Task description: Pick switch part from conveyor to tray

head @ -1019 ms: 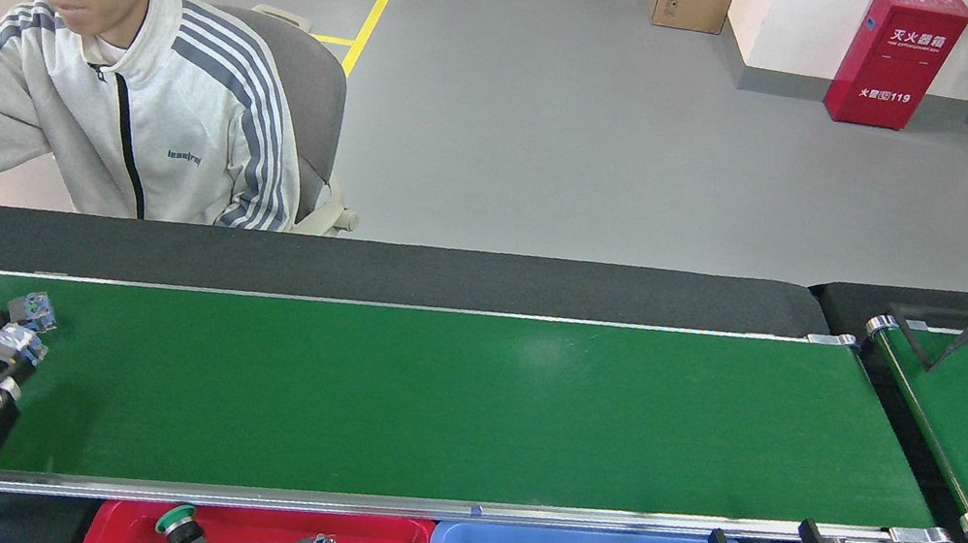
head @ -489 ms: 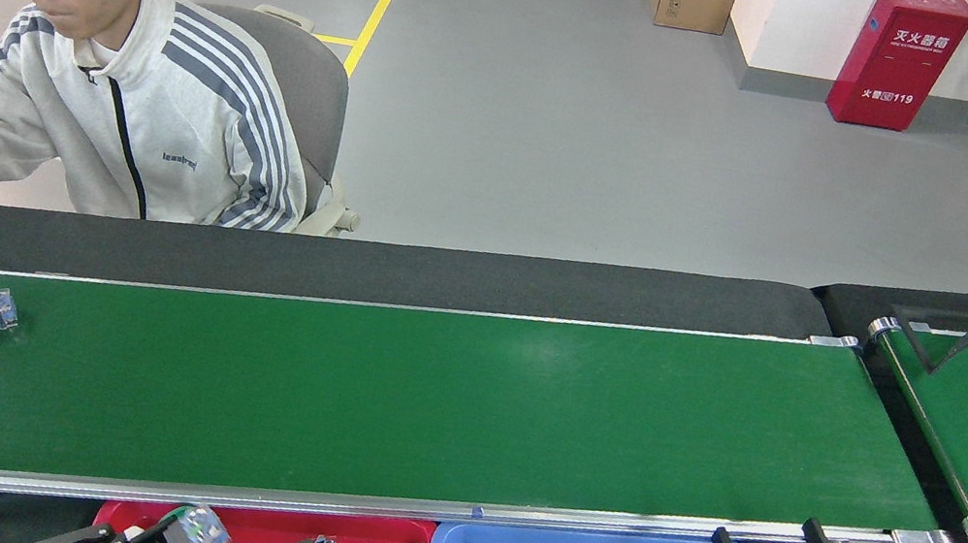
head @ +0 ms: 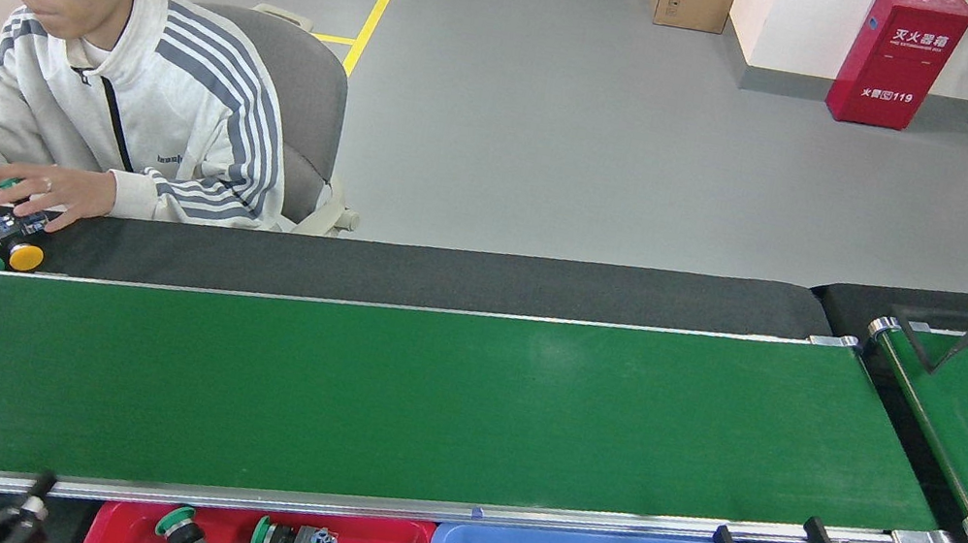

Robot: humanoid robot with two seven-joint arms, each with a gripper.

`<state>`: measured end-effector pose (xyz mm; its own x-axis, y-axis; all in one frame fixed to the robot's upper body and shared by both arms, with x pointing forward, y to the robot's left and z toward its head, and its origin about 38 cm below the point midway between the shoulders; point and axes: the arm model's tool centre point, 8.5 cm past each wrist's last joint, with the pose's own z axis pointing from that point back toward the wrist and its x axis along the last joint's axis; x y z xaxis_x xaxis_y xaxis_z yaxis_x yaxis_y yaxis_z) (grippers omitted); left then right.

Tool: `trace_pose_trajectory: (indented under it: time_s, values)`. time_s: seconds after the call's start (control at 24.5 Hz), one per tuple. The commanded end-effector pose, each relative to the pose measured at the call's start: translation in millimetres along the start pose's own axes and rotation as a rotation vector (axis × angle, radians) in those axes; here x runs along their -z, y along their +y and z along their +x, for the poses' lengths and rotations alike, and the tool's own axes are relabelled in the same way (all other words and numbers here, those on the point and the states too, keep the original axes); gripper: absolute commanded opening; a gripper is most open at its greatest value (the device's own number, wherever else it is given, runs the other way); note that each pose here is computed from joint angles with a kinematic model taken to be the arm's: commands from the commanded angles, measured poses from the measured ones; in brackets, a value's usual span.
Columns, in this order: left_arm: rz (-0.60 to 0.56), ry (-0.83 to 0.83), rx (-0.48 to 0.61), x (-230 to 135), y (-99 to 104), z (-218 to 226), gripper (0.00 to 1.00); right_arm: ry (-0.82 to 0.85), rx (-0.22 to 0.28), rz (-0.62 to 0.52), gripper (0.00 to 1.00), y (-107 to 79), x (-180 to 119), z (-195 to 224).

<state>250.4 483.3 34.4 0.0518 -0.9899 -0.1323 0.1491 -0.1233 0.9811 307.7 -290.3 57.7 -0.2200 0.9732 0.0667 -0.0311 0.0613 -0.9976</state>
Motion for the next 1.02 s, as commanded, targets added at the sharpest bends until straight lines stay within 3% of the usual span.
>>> trace_pose_trajectory:
  time_s: [0.0,0.24,0.98]
  values:
    - [0.016,0.031,0.020,2,7,-15,1.00,0.010,0.002,-0.041,0.98,-10.1,4,-1]
    - [0.018,0.018,0.001,-1,8,-15,1.00,0.070,0.024,-0.049,0.98,-9.2,2,-12]
    - [0.014,0.006,-0.025,-15,8,-22,1.00,0.177,0.030,-0.018,0.98,0.7,-3,-20]
